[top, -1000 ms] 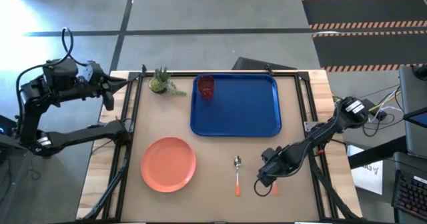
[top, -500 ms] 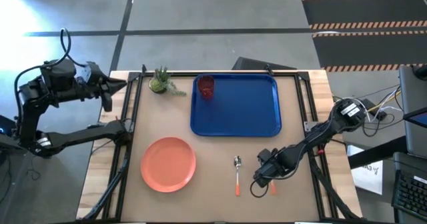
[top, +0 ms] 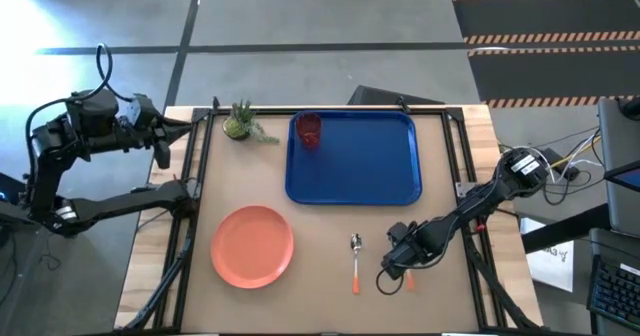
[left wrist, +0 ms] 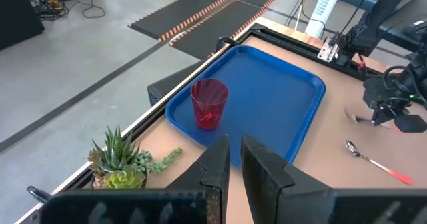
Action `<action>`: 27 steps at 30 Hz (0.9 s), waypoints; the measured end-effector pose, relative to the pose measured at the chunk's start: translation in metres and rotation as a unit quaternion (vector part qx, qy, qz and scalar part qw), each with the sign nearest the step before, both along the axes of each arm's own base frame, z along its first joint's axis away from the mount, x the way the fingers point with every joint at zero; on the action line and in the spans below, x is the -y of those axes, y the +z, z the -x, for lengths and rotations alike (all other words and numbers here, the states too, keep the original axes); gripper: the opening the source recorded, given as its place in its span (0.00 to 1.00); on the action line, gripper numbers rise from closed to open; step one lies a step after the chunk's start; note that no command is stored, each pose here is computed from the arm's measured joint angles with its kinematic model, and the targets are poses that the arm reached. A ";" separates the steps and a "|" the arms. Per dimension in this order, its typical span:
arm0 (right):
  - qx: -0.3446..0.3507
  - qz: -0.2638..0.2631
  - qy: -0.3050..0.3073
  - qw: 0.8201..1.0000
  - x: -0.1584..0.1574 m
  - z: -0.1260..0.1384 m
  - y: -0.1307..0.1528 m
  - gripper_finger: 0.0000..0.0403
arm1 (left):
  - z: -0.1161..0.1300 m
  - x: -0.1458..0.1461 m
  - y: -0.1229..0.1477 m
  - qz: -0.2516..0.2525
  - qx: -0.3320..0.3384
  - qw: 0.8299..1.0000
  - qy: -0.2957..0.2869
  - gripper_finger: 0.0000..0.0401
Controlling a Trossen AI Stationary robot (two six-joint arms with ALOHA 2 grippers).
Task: Pick and place plate/cup/fork/spoon on tray
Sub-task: Put the fork on the right side of the serving tray
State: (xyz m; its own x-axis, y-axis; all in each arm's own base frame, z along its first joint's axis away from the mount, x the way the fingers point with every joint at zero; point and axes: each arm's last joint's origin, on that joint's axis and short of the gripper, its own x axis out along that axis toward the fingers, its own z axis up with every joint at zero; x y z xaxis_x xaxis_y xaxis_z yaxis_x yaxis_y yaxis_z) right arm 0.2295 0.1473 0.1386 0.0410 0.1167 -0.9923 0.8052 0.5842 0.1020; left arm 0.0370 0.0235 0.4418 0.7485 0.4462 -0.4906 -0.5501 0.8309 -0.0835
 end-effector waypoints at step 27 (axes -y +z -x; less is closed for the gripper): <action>0.136 0.270 -0.087 0.949 0.109 -0.024 0.087 0.02 | 0.005 0.003 -0.003 0.002 -0.005 1.000 0.002 0.05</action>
